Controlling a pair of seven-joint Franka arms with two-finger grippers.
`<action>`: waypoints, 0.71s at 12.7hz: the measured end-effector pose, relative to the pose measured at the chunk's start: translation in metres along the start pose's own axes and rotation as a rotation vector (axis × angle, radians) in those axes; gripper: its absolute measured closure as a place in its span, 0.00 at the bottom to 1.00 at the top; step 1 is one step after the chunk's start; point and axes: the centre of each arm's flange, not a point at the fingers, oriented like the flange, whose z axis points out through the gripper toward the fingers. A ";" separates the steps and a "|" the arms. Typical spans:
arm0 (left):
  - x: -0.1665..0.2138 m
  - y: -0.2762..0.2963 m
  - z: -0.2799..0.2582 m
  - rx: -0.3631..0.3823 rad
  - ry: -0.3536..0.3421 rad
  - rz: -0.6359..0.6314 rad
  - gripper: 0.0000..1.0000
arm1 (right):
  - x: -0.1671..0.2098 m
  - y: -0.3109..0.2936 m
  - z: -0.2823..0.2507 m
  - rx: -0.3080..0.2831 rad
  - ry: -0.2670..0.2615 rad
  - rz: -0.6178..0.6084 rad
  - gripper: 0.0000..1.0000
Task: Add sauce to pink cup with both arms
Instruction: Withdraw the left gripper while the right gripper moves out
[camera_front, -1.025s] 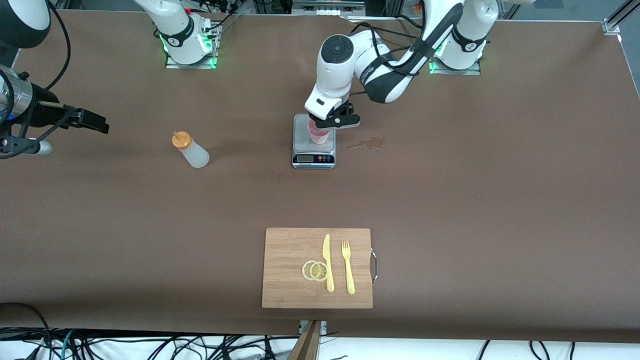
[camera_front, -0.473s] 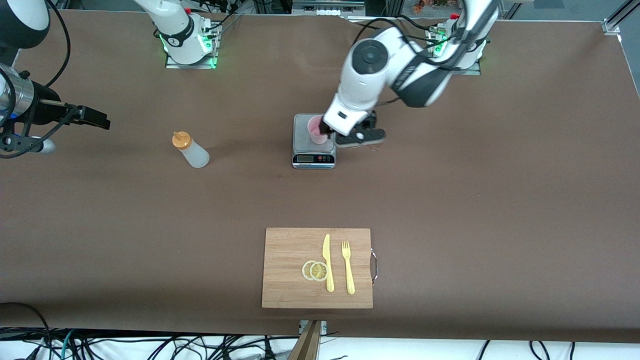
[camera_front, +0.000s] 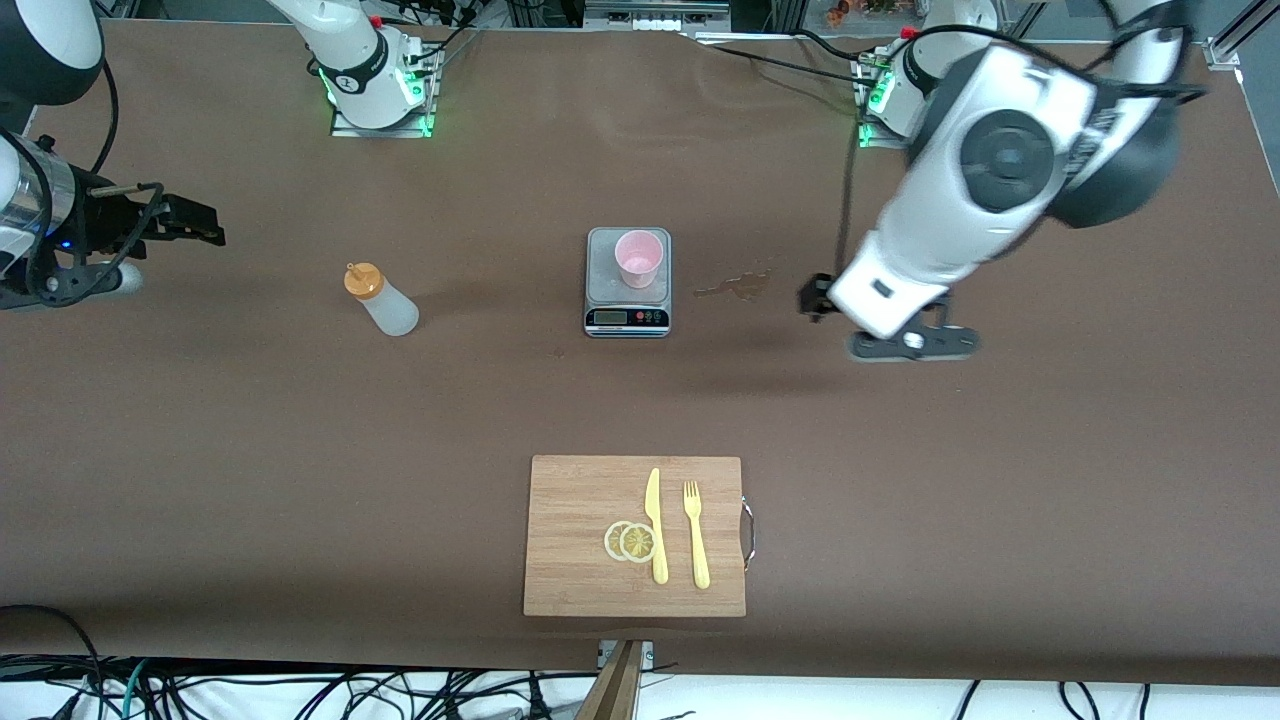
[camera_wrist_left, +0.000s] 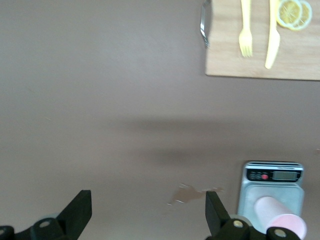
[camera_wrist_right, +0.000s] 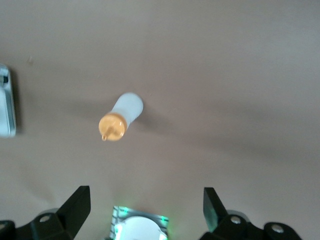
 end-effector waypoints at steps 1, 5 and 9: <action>0.005 -0.027 -0.010 0.004 0.003 0.015 0.00 | -0.002 0.005 0.005 0.033 -0.009 -0.076 0.00; 0.005 -0.106 -0.051 0.004 0.021 0.062 0.00 | -0.007 0.063 0.044 0.267 0.041 -0.430 0.00; 0.003 -0.159 -0.063 0.014 0.003 0.078 0.00 | -0.002 0.085 0.081 0.456 0.099 -0.684 0.00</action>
